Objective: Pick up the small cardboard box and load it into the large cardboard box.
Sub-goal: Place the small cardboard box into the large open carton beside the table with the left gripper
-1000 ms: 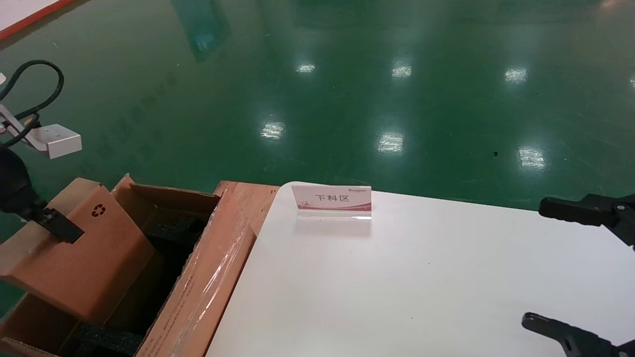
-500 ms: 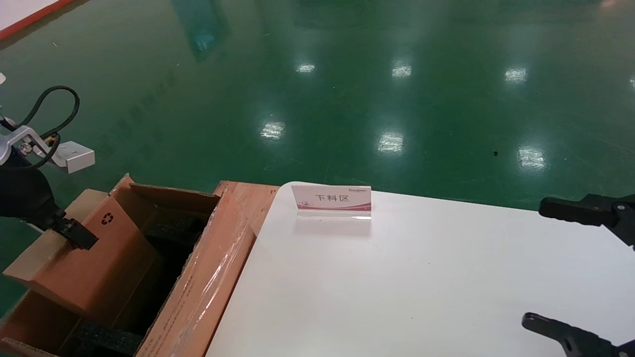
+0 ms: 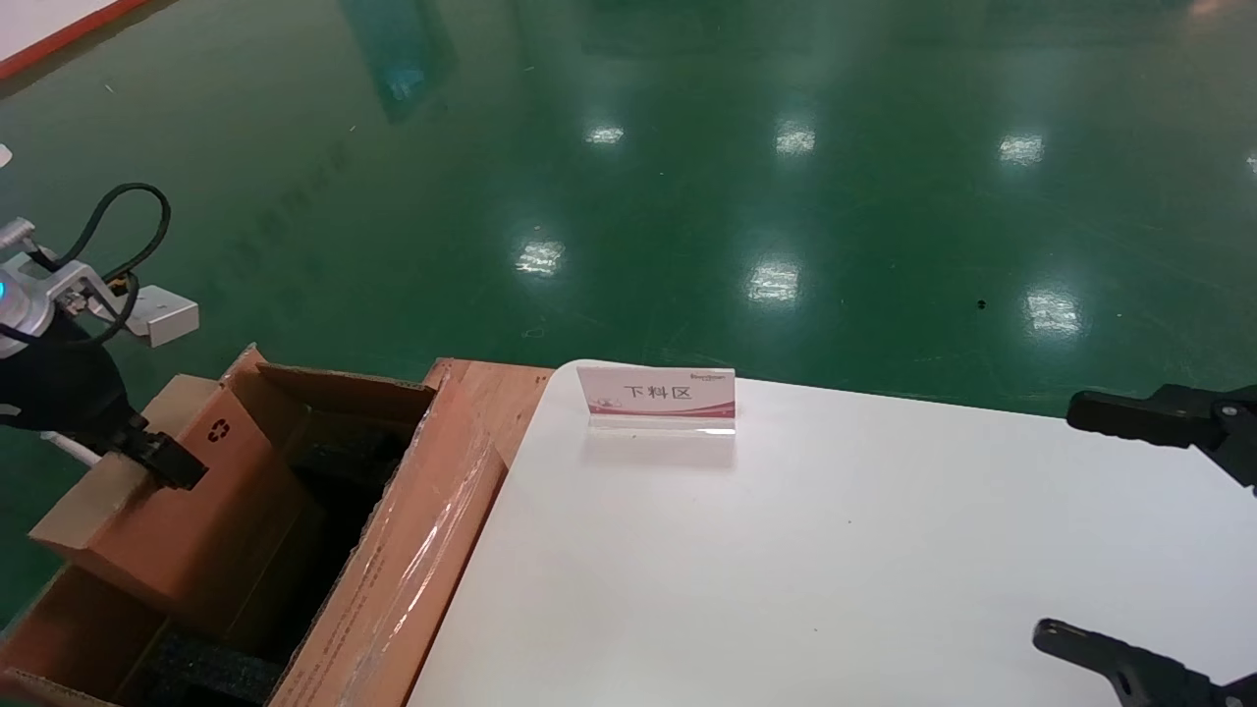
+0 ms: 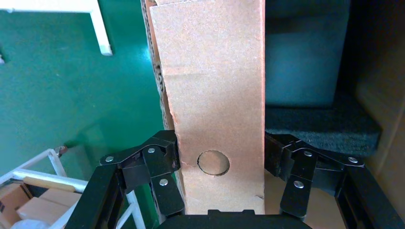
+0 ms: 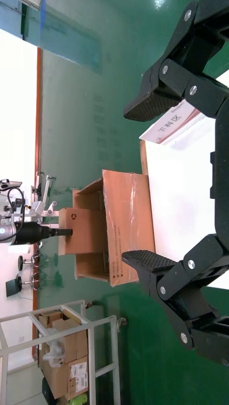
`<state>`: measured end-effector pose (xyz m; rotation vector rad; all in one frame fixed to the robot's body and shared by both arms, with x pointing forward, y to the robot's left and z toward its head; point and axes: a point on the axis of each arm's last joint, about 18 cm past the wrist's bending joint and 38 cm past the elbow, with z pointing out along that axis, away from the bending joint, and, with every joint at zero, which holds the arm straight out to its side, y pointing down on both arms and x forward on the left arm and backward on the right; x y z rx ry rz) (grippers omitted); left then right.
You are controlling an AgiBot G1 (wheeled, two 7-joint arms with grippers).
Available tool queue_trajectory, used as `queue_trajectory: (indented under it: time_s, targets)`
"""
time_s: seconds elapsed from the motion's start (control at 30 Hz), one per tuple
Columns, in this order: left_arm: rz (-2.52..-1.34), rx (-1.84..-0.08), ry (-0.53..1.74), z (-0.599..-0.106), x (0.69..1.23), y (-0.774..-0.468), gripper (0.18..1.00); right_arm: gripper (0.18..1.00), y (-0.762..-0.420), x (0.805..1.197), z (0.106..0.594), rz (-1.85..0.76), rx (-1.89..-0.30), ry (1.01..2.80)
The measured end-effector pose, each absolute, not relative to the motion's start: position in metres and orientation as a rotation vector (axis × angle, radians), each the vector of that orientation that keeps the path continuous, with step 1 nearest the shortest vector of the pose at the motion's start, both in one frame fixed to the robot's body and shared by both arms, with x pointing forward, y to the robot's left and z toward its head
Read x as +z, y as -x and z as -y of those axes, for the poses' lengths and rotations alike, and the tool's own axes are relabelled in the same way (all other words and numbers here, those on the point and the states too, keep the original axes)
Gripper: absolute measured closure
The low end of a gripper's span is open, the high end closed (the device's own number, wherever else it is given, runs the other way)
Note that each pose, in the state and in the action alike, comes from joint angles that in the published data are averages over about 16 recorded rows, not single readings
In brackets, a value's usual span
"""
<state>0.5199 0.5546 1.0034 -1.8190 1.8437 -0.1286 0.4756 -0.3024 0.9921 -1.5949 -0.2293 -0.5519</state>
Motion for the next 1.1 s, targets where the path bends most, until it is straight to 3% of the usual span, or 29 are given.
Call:
queue_trajectory:
  time_s: [1.1]
  targets:
    - [-1.799, -0.052, 1.859, -0.563, 0.961, -0.553, 0.866, 0.178, -0.476, 0.992, 0.302, 0.229, -0.552, 1.595]
